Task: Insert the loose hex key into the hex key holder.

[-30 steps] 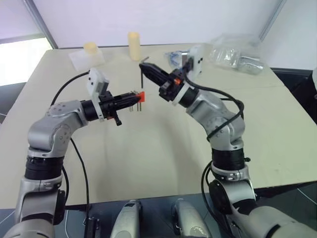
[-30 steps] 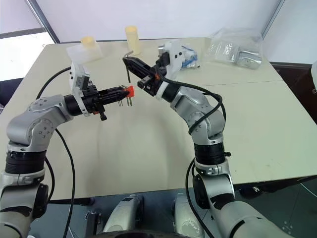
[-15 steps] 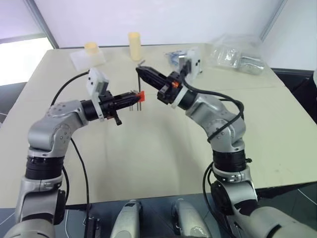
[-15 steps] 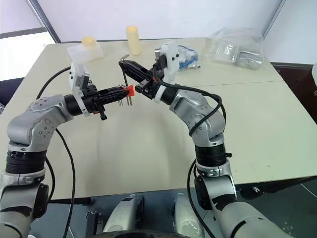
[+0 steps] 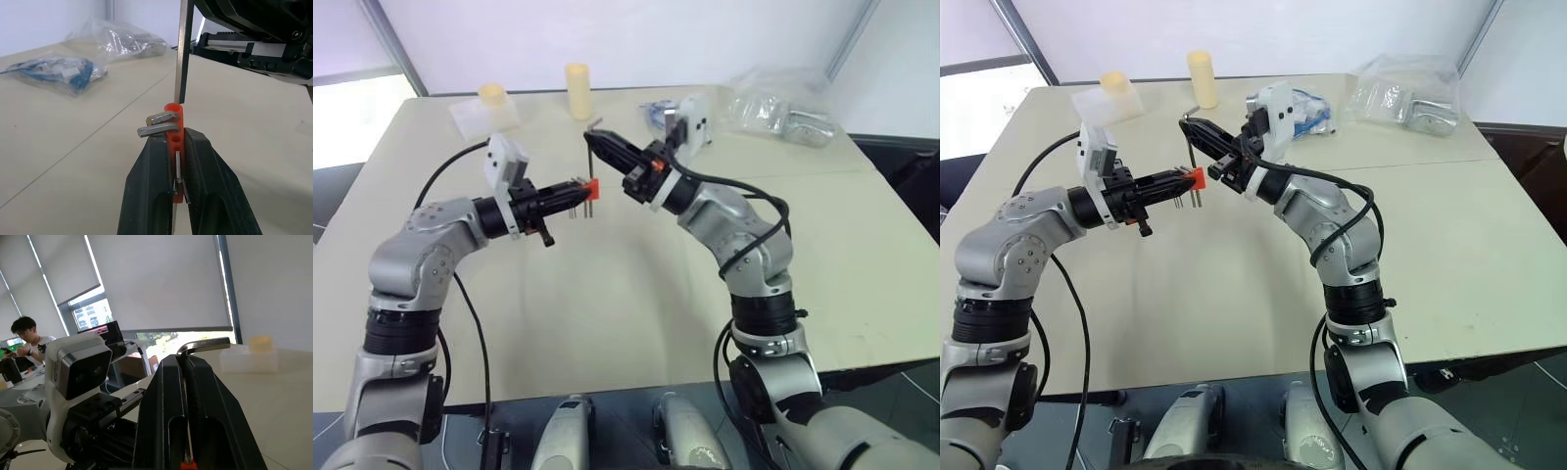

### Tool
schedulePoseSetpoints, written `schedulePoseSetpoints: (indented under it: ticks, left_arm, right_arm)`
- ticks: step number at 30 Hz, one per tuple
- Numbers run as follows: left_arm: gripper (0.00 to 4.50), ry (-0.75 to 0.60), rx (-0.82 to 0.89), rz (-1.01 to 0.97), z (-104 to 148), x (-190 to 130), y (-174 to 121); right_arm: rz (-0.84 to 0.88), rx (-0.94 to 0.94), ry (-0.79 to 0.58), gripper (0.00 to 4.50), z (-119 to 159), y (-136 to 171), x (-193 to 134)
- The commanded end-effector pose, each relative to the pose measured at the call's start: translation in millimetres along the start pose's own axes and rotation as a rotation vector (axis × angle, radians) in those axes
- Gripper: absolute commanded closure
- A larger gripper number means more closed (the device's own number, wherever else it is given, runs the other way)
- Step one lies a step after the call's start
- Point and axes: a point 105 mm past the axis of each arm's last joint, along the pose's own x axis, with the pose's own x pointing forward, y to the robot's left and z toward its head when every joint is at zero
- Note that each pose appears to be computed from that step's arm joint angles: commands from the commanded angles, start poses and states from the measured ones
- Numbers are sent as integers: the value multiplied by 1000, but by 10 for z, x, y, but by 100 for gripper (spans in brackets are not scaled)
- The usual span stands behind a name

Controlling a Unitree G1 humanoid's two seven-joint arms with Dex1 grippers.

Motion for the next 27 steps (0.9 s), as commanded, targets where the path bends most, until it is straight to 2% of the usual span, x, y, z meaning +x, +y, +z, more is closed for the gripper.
schedulePoseSetpoints:
  ticks: [1,27]
  left_arm:
    - [450,-70,47,-9,227,-13,-21]
    - [450,-88,30,-13,263,-11,-40]
  right_arm:
    - [33,-36,-45,448,138,76,41]
    - [4,-58,-44,448,143,3,23]
